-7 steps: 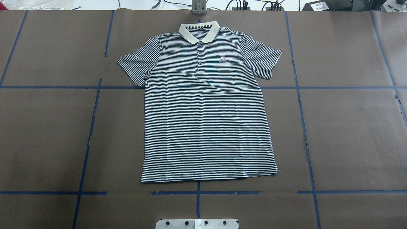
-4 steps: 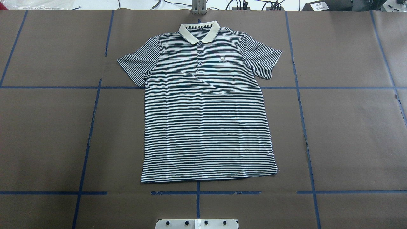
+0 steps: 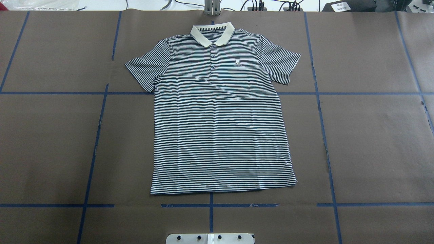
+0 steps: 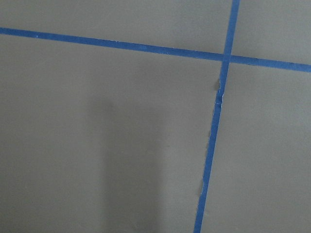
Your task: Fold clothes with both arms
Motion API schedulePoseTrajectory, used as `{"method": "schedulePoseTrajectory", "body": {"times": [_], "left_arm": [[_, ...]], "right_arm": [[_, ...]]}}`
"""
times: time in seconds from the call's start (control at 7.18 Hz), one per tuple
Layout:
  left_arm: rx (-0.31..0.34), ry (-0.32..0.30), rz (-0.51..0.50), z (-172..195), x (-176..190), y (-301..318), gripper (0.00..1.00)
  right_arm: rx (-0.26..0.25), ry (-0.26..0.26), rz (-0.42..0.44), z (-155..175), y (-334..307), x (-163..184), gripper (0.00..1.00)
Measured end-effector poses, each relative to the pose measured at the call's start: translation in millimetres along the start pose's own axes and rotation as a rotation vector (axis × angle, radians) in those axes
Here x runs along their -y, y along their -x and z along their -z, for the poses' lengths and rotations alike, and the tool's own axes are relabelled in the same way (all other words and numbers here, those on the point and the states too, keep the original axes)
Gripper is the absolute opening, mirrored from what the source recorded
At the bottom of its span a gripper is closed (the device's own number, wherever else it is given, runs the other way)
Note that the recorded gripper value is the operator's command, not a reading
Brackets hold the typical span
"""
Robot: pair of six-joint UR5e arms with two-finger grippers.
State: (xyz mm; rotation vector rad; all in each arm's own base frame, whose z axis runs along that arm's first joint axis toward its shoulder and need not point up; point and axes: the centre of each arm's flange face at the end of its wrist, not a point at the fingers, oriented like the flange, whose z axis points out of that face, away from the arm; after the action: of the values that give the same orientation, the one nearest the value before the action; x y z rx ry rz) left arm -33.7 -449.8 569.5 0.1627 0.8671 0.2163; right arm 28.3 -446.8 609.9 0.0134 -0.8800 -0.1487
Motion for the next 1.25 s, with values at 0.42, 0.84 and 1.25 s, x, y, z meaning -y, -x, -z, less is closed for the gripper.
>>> {"method": "schedulePoseTrajectory", "body": {"times": [0.42, 0.84, 1.25], "left_arm": [[-0.017, -0.026, -0.028, 0.3, 1.7, -3.5, 1.00], [-0.018, -0.052, -0.065, 2.6, 17.8, -8.0, 1.00], [-0.019, -0.062, -0.077, 2.4, 21.3, -8.7, 1.00]], "right_arm": [[0.077, -0.050, 0.013, -0.7, 11.1, 7.1, 0.99], [0.110, -0.137, -0.060, -10.1, 59.8, 47.5, 0.98], [0.067, -0.188, -0.166, -81.3, 230.4, 184.1, 0.96]]}}
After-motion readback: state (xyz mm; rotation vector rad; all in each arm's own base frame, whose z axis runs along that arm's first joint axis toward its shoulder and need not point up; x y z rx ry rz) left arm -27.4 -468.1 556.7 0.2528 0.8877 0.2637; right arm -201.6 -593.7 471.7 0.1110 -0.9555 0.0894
